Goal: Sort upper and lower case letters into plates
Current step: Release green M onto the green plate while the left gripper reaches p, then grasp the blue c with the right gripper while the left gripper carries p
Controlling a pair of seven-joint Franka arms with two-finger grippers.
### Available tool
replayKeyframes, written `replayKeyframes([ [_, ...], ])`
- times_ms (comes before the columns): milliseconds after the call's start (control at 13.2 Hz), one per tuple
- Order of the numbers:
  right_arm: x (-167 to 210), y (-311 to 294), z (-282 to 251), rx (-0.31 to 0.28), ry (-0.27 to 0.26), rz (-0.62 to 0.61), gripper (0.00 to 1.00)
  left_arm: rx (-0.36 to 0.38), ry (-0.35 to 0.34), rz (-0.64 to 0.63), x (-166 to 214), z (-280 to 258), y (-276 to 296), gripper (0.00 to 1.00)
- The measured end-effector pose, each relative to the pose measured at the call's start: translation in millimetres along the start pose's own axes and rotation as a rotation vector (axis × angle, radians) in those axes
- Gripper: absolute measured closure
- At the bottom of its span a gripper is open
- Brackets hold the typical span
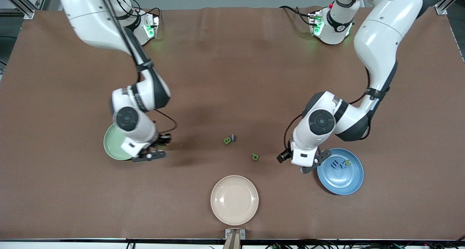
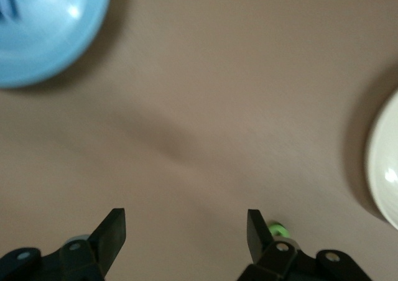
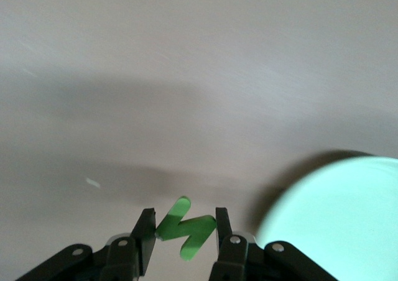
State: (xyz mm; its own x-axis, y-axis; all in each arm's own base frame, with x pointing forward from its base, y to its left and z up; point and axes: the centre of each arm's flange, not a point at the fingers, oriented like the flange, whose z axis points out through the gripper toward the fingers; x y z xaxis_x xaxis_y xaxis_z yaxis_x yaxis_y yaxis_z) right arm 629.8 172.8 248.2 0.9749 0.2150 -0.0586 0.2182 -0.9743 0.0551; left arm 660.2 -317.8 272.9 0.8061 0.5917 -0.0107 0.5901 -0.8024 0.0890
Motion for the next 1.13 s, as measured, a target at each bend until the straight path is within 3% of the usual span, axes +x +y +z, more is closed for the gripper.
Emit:
replayKeyframes([
  [378, -43.8, 99.4, 29.3, 0.024, -0.057, -0.084, 0.56, 0.007, 0.030, -0.174, -44.6, 41.8, 47.1, 0.22],
  [755, -74.3, 117.4, 53.0, 0.039, -0.106, -0.071, 0.56, -0.043, -0.011, -0.328, -64.5, 80.5, 66.0, 0.28],
  [906, -76.9, 122.1, 51.7, 0.040, -0.105, -0.063, 0.41, -0.045, -0.020, -0.374, -62.7, 90.9, 65.8, 0.30],
  [1133, -70.8, 116.4, 43.0, 0.041, -0.081, -0.064, 0.10, -0.052, -0.027, -0.416, -61.3, 100.7, 66.2, 0.30],
])
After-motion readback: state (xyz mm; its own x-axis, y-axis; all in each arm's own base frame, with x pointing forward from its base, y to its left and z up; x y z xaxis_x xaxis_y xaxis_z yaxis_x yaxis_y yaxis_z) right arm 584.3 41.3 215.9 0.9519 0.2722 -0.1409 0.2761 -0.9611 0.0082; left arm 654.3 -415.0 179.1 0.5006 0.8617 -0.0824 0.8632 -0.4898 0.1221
